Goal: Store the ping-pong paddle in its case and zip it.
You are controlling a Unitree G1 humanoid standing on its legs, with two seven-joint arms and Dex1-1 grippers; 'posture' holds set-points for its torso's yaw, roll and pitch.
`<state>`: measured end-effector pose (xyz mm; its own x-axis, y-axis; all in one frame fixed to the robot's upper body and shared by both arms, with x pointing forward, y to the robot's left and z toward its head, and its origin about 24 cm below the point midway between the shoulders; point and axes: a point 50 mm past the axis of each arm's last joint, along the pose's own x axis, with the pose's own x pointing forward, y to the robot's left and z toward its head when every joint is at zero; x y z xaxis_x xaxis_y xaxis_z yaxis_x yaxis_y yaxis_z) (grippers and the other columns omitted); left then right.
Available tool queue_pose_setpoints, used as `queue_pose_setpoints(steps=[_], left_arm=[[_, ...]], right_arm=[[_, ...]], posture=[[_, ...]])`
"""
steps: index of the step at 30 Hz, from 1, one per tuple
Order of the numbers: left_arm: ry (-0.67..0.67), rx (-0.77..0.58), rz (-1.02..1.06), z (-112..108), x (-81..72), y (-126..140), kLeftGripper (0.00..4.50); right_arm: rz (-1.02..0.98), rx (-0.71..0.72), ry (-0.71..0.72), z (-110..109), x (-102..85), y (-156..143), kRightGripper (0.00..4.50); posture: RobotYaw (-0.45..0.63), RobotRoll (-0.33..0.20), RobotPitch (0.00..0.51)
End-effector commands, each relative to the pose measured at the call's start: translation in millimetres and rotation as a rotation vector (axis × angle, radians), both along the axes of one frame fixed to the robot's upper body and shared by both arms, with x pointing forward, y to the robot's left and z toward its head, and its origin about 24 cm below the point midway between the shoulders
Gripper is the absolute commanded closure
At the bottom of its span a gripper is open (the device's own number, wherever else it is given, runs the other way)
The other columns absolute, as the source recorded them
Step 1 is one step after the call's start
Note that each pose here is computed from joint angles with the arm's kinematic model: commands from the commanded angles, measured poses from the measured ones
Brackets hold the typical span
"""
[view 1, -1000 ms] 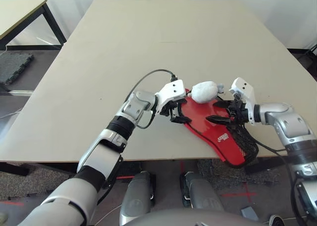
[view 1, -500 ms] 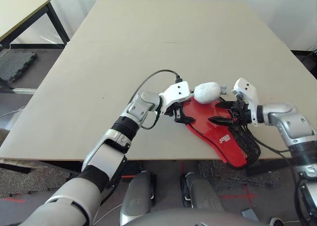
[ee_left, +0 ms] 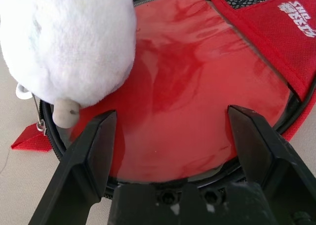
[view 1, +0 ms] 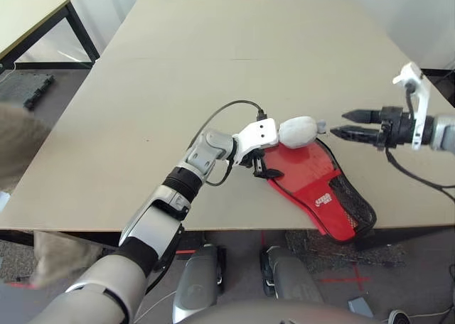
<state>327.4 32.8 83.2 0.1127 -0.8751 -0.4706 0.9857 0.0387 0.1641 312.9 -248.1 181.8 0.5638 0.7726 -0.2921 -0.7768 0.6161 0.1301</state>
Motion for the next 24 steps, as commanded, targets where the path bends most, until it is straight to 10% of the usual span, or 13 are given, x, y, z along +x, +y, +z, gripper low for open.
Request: queue_pose_setpoints(steps=[1, 17, 24], left_arm=[[0.060, 0.095, -0.008, -22.0, -7.9, 3.6, 0.03], [0.082, 0.111, 0.006, -26.2, -13.6, 13.1, 0.03], [0.085, 0.119, 0.005, -26.7, -14.0, 14.5, 0.00]], right_arm=[[-0.014, -0.019, -0.022, -5.6, 11.3, 12.4, 0.00], [0.012, -0.080, 0.154, -72.2, 21.0, 36.6, 0.00], [-0.019, -0.124, 0.144, -79.7, 32.1, 40.2, 2.05]], posture=[[-0.01, 0.000, 0.120], [0.01, 0.000, 0.116], [0.01, 0.000, 0.112]])
